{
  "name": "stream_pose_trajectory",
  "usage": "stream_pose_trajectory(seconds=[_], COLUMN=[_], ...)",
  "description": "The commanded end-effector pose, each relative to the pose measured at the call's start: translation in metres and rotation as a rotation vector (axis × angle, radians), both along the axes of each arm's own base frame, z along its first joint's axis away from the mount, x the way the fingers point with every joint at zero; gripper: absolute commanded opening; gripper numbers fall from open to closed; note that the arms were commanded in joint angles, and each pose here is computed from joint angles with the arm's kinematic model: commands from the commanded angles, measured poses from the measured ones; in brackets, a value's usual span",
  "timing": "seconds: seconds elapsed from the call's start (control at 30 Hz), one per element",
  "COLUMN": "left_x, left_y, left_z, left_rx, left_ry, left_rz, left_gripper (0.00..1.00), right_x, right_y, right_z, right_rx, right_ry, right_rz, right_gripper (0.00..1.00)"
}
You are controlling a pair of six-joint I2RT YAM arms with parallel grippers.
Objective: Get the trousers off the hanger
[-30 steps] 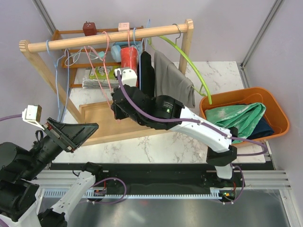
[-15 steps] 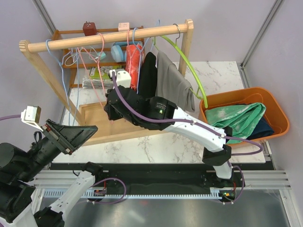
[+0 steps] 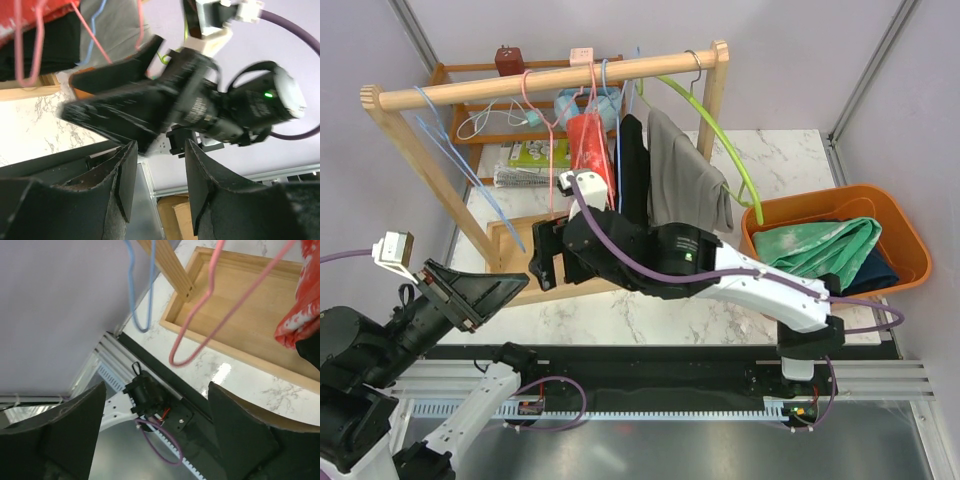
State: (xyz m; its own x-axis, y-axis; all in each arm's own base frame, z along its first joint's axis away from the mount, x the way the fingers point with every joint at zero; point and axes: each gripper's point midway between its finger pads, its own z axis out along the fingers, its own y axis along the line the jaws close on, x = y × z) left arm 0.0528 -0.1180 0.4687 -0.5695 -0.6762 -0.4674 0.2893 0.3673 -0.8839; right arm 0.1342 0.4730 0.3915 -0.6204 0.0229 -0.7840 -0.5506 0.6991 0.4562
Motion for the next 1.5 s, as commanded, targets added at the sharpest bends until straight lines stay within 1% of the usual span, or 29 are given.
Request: stream_pose_trajectory(seconds=[0.0, 0.13, 0.17, 0.23, 0.27, 0.33, 0.4, 0.43, 0.47, 0.6, 0.73, 0.77, 0.8, 0.83, 0.87, 0.9, 0.93, 0.97, 1.0, 1.03, 1.1, 1.13, 1.2, 1.23, 1.3, 1.33, 1.43, 1.47], left_x=[-0.003, -0.003, -0.004, -0.005, -0.004, -0.006, -0.006, -0.006, -0.006, -0.007, -0.008, -0.007, -0.008, -0.007, -0.007, -0.008, -0.004, -0.007, -0.007, -0.004, -0.007, -0.003, -0.006, -0.003, -0.006, -0.004, -0.006, -0.007], left_y=[-0.001, -0.004, -0.005, -0.006, -0.007, -0.007, -0.008, -0.009, -0.009, -0.009, -0.010, -0.011, -0.012, -0.013, -0.013, -0.014, -0.017, -0.017, -0.018, -0.020, -0.021, -0.023, -0.024, -0.025, -0.025, -0.026, -0.026, -0.027], left_z=[-0.001, -0.007, -0.011, -0.013, -0.016, -0.017, -0.019, -0.019, -0.020, -0.019, -0.022, -0.023, -0.024, -0.026, -0.028, -0.030, -0.034, -0.036, -0.038, -0.044, -0.050, -0.058, -0.061, -0.068, -0.072, -0.077, -0.086, -0.088], left_rx=[-0.023, -0.028, -0.033, -0.039, -0.042, -0.052, -0.062, -0.065, -0.070, -0.077, -0.093, -0.094, -0.096, -0.098, -0.099, -0.100, -0.103, -0.109, -0.114, -0.122, -0.137, -0.142, -0.153, -0.154, -0.162, -0.163, -0.169, -0.170], left_ry=[-0.002, 0.017, 0.029, 0.037, 0.045, 0.044, 0.050, 0.053, 0.059, 0.050, 0.059, 0.064, 0.064, 0.066, 0.068, 0.069, 0.080, 0.075, 0.078, 0.098, 0.100, 0.123, 0.115, 0.135, 0.131, 0.143, 0.149, 0.149], left_rz=[-0.010, -0.031, -0.037, -0.043, -0.046, -0.050, -0.055, -0.056, -0.061, -0.063, -0.067, -0.069, -0.080, -0.083, -0.087, -0.095, -0.101, -0.107, -0.116, -0.120, -0.135, -0.137, -0.147, -0.149, -0.156, -0.156, -0.161, -0.167], left_gripper=[0.50, 0.50, 0.50, 0.50, 0.50, 0.50, 0.50, 0.50, 0.50, 0.50, 0.51, 0.51, 0.51, 0.51, 0.52, 0.53, 0.53, 0.53, 0.53, 0.54, 0.54, 0.54, 0.54, 0.54, 0.54, 0.54, 0.55, 0.55], right_x=[-0.024, -0.038, -0.040, -0.047, -0.049, -0.060, -0.070, -0.075, -0.084, -0.088, -0.081, -0.079, -0.072, -0.067, -0.062, -0.054, -0.051, -0.048, -0.047, -0.042, -0.040, -0.037, -0.036, -0.035, -0.035, -0.036, -0.041, -0.043], right_y=[-0.031, -0.057, -0.061, -0.080, -0.084, -0.099, -0.099, -0.105, -0.102, -0.120, -0.137, -0.138, -0.155, -0.157, -0.164, -0.187, -0.195, -0.194, -0.211, -0.212, -0.224, -0.224, -0.225, -0.224, -0.220, -0.219, -0.210, -0.209], right_z=[0.053, 0.076, 0.073, 0.088, 0.086, 0.104, 0.115, 0.127, 0.137, 0.157, 0.153, 0.143, 0.145, 0.123, 0.113, 0.113, 0.104, 0.076, 0.074, 0.048, 0.033, 0.010, -0.009, -0.030, -0.052, -0.066, -0.096, -0.101], right_rx=[0.119, 0.179, 0.172, 0.215, 0.215, 0.279, 0.335, 0.377, 0.421, 0.506, 0.522, 0.500, 0.519, 0.479, 0.468, 0.499, 0.500, 0.467, 0.498, 0.455, 0.484, 0.444, 0.438, 0.387, 0.343, 0.299, 0.226, 0.226], right_ry=[-0.007, 0.001, 0.007, 0.008, 0.012, 0.010, 0.017, 0.011, 0.015, 0.020, 0.012, 0.015, 0.010, 0.033, 0.042, 0.048, 0.058, 0.093, 0.106, 0.112, 0.159, 0.163, 0.202, 0.209, 0.243, 0.243, 0.259, 0.265], right_rz=[0.041, 0.049, 0.043, 0.035, 0.034, 0.066, 0.123, 0.154, 0.209, 0.223, 0.176, 0.161, 0.111, 0.074, 0.032, -0.030, -0.063, -0.100, -0.124, -0.163, -0.210, -0.240, -0.276, -0.299, -0.333, -0.336, -0.315, -0.302], right_gripper=[0.98, 0.98, 0.98, 0.98, 0.98, 0.98, 0.98, 0.98, 0.98, 0.98, 0.98, 0.98, 0.98, 0.98, 0.98, 0.98, 0.98, 0.98, 0.98, 0.98, 0.98, 0.98, 0.98, 0.98, 0.98, 0.98, 0.98, 0.98])
